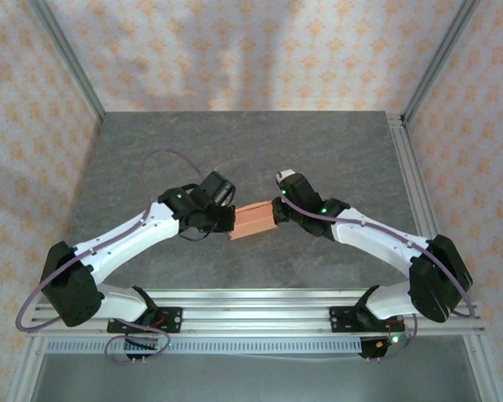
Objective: Fold the paper box
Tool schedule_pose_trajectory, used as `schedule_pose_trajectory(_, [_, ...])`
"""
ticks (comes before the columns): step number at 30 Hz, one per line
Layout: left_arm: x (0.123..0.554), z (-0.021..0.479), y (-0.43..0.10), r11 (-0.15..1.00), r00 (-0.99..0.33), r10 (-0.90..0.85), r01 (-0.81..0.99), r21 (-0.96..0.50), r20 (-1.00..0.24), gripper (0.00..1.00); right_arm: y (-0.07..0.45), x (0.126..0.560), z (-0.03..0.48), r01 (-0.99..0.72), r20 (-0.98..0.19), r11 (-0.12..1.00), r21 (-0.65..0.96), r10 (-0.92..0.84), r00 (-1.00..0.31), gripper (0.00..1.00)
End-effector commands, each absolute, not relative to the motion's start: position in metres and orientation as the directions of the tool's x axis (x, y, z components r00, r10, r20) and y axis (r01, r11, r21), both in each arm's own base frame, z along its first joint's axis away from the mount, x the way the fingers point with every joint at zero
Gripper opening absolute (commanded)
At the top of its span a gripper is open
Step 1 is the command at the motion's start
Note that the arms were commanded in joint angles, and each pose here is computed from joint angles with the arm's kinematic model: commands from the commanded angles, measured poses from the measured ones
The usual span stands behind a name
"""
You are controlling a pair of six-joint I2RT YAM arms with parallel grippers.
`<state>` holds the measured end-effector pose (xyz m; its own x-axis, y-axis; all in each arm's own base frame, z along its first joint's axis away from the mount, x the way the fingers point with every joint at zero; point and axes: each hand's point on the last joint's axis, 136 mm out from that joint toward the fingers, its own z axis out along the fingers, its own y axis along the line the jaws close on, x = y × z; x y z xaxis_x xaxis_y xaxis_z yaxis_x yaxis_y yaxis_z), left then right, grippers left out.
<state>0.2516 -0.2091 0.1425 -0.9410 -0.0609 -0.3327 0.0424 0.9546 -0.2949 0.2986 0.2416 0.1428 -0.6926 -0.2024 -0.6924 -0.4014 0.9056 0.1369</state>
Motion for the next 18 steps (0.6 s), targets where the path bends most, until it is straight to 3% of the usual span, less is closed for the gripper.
schedule_pose_trajectory(1, [0.258,0.147,-0.214,0.947,-0.940,-0.087,0.025,-0.321,-0.331,0.08,0.247,0.304,0.150,-0.400,-0.705,0.906,0.138,-0.194,-0.682,0.00])
schedule_pose_trajectory(5, [0.260,0.149,-0.212,0.949,-0.941,-0.087,0.022,-0.314,-0.327,0.06,0.248,0.304,0.151,-0.400,-0.705,0.905,0.143,-0.191,-0.684,0.00])
schedule_pose_trajectory(11, [0.263,0.170,-0.197,0.964,-0.914,-0.077,0.034,-0.264,-0.397,0.26,0.248,0.304,0.152,-0.402,-0.703,0.905,0.141,-0.194,-0.684,0.00])
schedule_pose_trajectory(18, [0.265,0.156,-0.183,0.977,-0.923,-0.104,-0.024,-0.213,-0.371,0.33,0.250,0.305,0.154,-0.403,-0.704,0.904,0.143,-0.194,-0.683,0.00])
